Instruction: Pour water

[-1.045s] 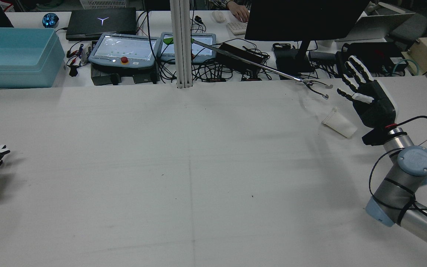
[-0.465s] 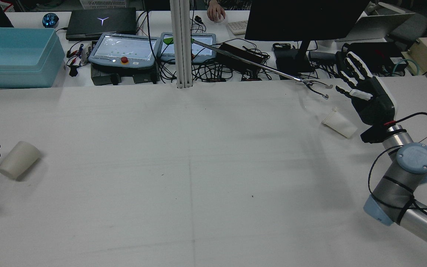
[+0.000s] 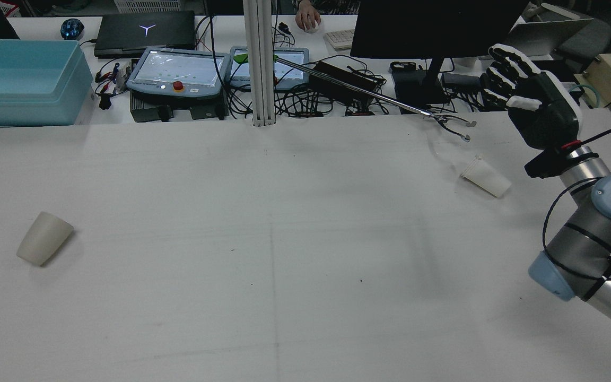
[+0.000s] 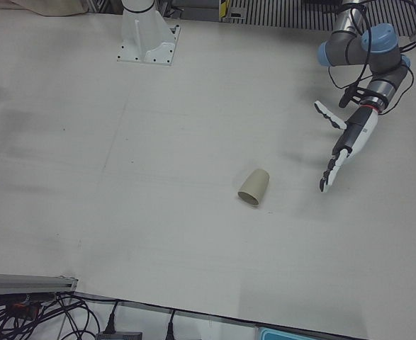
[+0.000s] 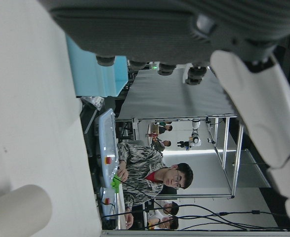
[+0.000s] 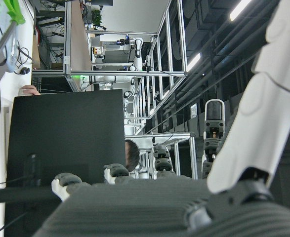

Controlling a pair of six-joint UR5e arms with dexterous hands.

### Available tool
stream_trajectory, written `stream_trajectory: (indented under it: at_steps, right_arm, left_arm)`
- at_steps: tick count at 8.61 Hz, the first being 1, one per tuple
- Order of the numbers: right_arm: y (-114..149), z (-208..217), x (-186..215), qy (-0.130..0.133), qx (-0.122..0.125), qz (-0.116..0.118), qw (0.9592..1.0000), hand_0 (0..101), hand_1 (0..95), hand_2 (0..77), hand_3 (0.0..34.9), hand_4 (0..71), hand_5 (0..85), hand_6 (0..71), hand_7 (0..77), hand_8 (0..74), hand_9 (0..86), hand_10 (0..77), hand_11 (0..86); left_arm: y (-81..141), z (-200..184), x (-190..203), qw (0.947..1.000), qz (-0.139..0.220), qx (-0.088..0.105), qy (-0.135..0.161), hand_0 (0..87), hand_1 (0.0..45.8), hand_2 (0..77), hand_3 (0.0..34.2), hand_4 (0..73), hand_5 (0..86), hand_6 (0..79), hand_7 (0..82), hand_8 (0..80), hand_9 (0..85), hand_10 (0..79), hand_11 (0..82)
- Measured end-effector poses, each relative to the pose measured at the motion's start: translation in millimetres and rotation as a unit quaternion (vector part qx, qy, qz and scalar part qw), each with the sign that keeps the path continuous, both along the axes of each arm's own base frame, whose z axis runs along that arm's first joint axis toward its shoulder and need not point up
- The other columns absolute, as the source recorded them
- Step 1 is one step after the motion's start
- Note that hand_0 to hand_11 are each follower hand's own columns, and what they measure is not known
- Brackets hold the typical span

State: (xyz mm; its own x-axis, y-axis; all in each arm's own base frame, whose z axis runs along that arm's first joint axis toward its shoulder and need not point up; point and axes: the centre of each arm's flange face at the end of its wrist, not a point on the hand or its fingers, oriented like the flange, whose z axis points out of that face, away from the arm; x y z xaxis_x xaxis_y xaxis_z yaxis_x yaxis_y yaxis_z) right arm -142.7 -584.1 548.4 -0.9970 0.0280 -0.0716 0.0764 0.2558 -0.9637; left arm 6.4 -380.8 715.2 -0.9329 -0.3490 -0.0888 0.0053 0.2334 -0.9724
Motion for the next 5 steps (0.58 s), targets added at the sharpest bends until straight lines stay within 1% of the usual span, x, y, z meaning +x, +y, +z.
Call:
stream_trajectory:
  at_steps: [1,2,3,4,5]
  right_arm:
    - [14,-28,29,0.032,0.017,0.0,0.9994,55,7.6,1.6,30.3,19.1,20.2,9.3,10.4,4.4,0.5,0.0,0.5]
    - [41,-42,57,0.081,0.029,0.011,0.9962,55,8.7,1.6,28.1,31.1,23.5,13.1,13.1,6.0,0.5,0.0,1.1]
    - [68,-45,76,0.144,0.034,0.025,0.9887,54,8.7,1.1,25.0,33.3,25.1,16.4,14.7,6.0,0.5,0.0,1.1]
    - [85,-35,84,0.188,0.027,0.032,0.9813,54,6.5,1.1,21.2,37.6,26.7,23.5,18.0,6.0,4.4,0.0,1.1]
    - [94,-17,89,0.193,0.019,0.029,0.9807,54,6.5,1.1,17.5,39.3,26.7,24.0,19.6,6.0,3.3,2.2,1.1]
  left_arm:
    - [-2,-38,-35,0.9993,-0.028,0.024,0.0,47.8,2.2,2.2,6.9,11.4,7.6,0.0,2.7,0.0,0.5,0.0,0.0]
    - [-2,-81,-60,0.9976,-0.042,0.047,-0.028,47.8,2.2,2.2,6.9,11.4,7.6,0.0,5.4,0.0,0.5,0.0,0.0]
    - [-3,-113,-78,0.9942,-0.047,0.066,-0.071,49.8,3.8,2.2,3.7,15.3,13.6,6.0,10.4,0.5,0.5,0.0,0.5]
    - [-8,-117,-91,0.9917,-0.051,0.069,-0.096,52.2,6.5,2.2,0.6,24.5,17.5,7.6,13.1,0.5,1.1,1.6,3.8]
    - [-15,-106,-100,0.9937,-0.052,0.051,-0.084,52.2,6.5,2.2,0.6,24.5,17.5,7.6,13.1,0.5,1.1,1.6,3.8]
